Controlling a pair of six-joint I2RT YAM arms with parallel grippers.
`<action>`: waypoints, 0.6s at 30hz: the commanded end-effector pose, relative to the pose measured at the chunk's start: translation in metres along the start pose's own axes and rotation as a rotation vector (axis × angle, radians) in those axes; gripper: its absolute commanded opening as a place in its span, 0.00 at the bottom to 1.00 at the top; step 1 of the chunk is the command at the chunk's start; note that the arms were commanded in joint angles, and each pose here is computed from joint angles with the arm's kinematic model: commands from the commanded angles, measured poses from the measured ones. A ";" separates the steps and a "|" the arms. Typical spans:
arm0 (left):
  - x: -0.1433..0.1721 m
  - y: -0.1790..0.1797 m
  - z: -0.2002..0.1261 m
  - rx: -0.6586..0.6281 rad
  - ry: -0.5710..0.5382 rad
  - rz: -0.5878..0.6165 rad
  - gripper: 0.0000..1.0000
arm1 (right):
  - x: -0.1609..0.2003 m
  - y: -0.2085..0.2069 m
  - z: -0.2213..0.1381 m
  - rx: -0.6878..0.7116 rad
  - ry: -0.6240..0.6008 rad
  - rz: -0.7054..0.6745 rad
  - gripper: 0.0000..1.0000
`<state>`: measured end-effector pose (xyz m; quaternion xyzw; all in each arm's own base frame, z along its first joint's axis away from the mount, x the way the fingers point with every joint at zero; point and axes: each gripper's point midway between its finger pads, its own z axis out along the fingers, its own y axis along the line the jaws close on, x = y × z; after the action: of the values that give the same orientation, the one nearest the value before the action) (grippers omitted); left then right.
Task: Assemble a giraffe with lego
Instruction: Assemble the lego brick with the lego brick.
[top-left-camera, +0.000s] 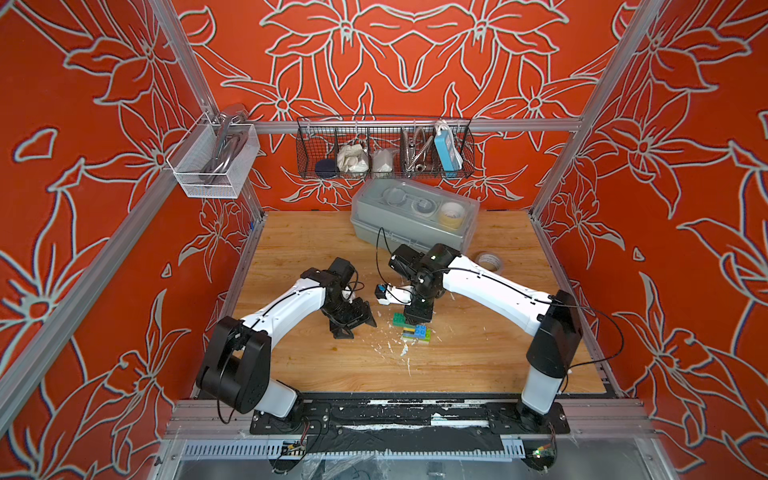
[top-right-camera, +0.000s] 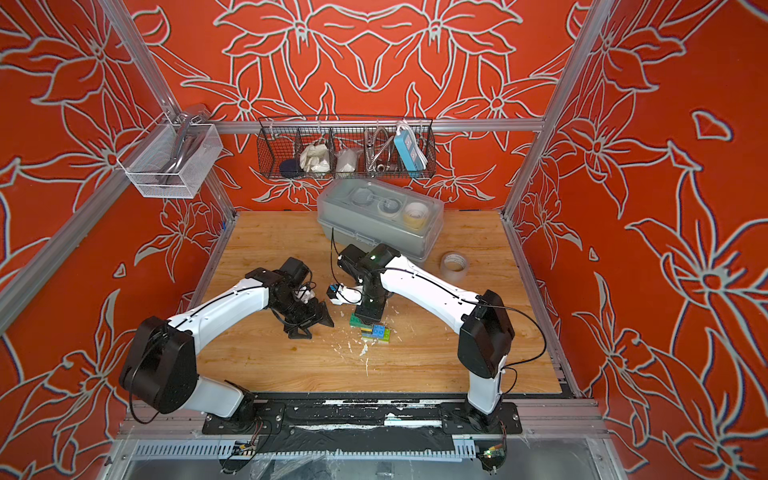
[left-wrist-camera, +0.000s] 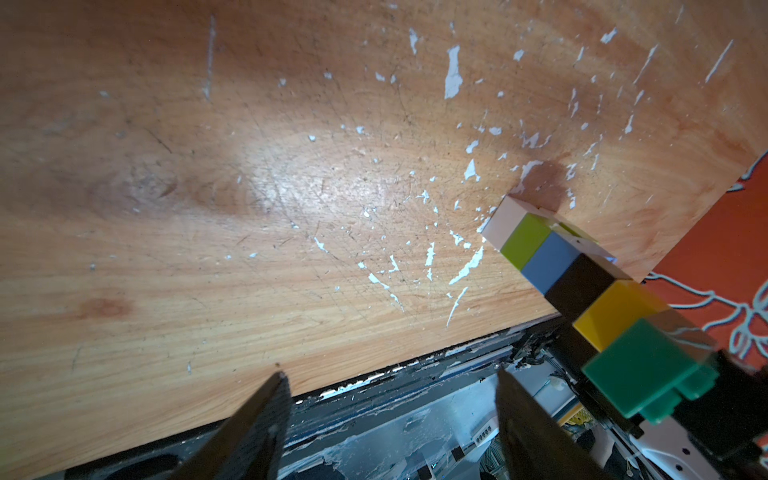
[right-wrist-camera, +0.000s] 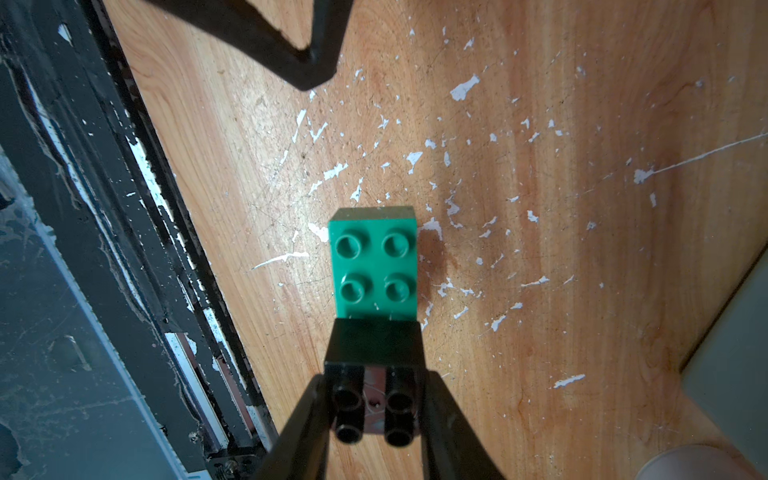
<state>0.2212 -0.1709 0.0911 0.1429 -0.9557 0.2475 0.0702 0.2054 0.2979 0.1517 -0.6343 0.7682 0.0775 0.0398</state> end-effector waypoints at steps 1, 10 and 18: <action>-0.001 -0.003 -0.005 -0.008 -0.009 0.010 0.76 | 0.008 0.002 -0.002 -0.015 0.047 0.033 0.30; -0.002 -0.004 -0.005 -0.010 -0.012 0.010 0.76 | 0.019 -0.005 -0.003 0.024 0.136 0.073 0.30; -0.004 -0.004 -0.005 -0.015 -0.013 0.014 0.76 | 0.007 -0.007 -0.017 0.060 0.095 0.152 0.30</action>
<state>0.2266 -0.1710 0.0950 0.1413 -0.9569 0.2467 0.0598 0.2119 0.2882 0.1566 -0.5942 0.8034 0.0376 0.0126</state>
